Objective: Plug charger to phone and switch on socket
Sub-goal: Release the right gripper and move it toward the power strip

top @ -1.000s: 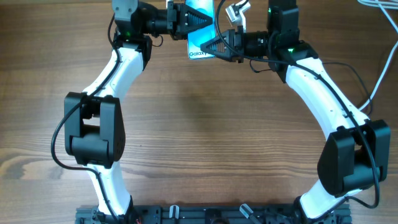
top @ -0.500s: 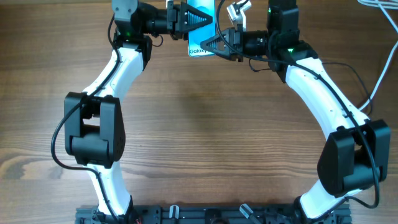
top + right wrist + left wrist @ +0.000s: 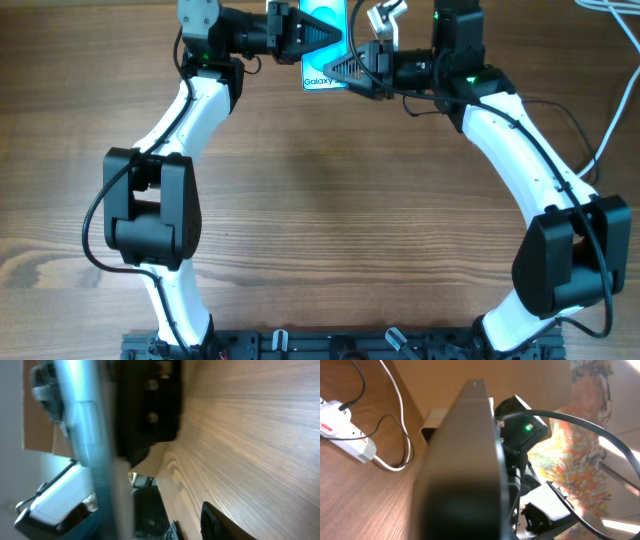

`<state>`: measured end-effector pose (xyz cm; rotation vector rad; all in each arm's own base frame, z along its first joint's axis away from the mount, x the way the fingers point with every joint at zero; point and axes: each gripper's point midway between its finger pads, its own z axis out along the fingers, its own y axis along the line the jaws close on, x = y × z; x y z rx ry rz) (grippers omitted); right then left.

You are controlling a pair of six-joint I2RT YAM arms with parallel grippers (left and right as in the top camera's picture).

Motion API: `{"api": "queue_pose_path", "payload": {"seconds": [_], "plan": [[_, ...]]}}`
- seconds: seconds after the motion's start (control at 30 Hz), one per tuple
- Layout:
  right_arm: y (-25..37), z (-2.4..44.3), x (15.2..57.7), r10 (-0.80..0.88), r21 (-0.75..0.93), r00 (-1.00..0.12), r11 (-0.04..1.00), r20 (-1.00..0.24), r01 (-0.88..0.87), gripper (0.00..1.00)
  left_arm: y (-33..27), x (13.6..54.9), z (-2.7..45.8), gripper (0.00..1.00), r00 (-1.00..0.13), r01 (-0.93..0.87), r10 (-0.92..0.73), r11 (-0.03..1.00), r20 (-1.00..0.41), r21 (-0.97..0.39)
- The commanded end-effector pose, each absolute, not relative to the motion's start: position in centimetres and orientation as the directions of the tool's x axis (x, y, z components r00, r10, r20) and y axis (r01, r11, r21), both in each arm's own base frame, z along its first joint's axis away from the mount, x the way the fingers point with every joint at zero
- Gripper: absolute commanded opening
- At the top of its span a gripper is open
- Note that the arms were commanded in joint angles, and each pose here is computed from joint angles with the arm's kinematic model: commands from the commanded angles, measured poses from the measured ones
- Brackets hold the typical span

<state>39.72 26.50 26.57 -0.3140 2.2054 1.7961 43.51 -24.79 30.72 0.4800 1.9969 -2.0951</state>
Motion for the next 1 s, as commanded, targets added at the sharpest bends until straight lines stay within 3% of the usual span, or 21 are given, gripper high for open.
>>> {"api": "queue_pose_path", "payload": {"seconds": [0.0,0.17,0.23,0.47,0.57,0.63,0.73,0.8,0.97], "plan": [[25.8,24.0,40.3,-0.015,0.843,-0.887,0.303,-0.462,-0.444,0.6,-24.4,43.0,31.3,0.04,-0.91,0.4,0.095,-0.061,-0.404,-0.914],[25.3,21.8,38.8,-0.096,0.805,-0.87,0.342,-0.485,-0.486,0.67,-24.5,43.6,28.1,0.04,-0.952,0.29,0.095,-0.025,-0.291,-0.957],[24.7,20.4,38.7,-0.097,0.796,-0.889,0.411,-0.447,-0.445,0.75,-24.5,44.2,25.5,0.04,-0.977,0.211,0.048,0.032,-0.209,-0.977],[20.7,14.4,38.2,-0.111,0.63,-0.94,0.716,-0.322,-0.301,0.87,-22.0,44.0,14.6,0.04,-0.988,-0.086,-0.154,0.438,0.02,-0.895],[14.8,10.3,37.3,-0.088,0.338,-0.973,0.928,-0.214,-0.158,0.91,-19.4,42.7,10.3,0.04,-0.973,-0.194,-0.221,0.631,0.065,-0.751],[11.1,9.1,36.4,-0.057,0.143,-0.985,0.986,-0.162,-0.081,0.91,-18.1,42.2,8.9,0.04,-0.962,-0.245,-0.259,0.696,0.082,-0.676],[5.3,8.8,35.4,0.053,-0.161,-0.989,0.984,-0.14,0.075,0.91,-17.5,41.7,8.3,0.04,-0.959,-0.265,-0.269,0.721,0.094,-0.64],[1.2,9.4,34.9,0.141,-0.351,-0.973,0.915,-0.183,0.199,0.94,-17.5,41.7,8.3,0.04,-0.962,-0.253,-0.259,0.726,0.087,-0.64],[-4.5,9.0,34.1,0.176,-0.44,-0.973,0.869,-0.148,0.224,0.99,-17.4,41.5,8.3,0.04,-0.961,-0.259,-0.259,0.727,0.096,-0.636]]}}
